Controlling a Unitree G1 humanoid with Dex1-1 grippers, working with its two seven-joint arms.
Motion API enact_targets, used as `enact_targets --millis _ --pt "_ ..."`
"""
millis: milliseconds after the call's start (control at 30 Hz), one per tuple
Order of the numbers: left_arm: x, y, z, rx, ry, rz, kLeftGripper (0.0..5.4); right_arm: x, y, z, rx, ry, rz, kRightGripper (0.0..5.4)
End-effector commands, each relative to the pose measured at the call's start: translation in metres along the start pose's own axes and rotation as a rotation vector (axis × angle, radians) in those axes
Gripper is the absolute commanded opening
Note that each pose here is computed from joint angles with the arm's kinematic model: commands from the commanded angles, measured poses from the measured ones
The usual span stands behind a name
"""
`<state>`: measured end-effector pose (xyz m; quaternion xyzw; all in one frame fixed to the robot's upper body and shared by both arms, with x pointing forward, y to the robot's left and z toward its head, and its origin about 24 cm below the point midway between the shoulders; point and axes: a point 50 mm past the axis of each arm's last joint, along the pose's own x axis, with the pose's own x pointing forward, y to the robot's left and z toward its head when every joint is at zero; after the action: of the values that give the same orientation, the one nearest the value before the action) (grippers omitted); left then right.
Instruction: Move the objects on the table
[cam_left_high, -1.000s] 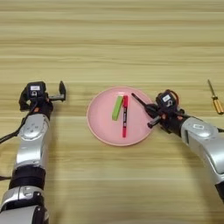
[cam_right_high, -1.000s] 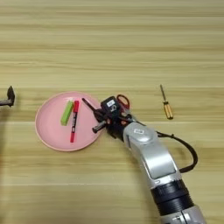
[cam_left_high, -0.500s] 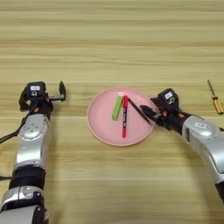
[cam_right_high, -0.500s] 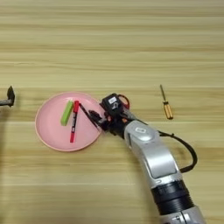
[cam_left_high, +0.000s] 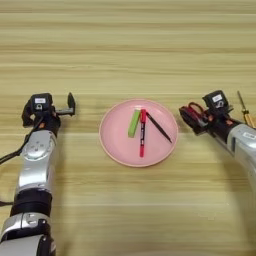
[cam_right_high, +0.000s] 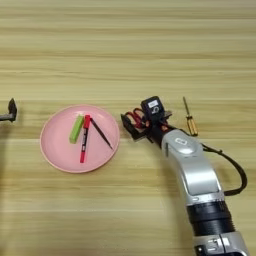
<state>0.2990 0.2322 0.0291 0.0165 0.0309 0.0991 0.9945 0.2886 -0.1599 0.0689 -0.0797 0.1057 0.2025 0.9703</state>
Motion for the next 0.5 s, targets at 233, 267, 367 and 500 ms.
enact_targets --millis 233,267,367,500 --pt "0.001 0.001 0.002 0.003 0.0 0.007 5.4 0.006 -0.009 -0.005 -0.092 0.005 -0.052 5.36" --pt "0.001 0.002 0.002 0.003 0.0 0.008 5.4 0.006 -0.008 -0.006 -0.095 0.007 -0.047 5.36" --pt "0.001 0.002 0.002 0.003 0.0 0.008 5.4 0.007 -0.006 -0.009 -0.103 0.013 -0.033 5.36" --pt "0.002 0.001 0.002 0.002 0.0 0.008 5.4 0.009 -0.006 -0.014 -0.137 0.033 -0.027 5.36"
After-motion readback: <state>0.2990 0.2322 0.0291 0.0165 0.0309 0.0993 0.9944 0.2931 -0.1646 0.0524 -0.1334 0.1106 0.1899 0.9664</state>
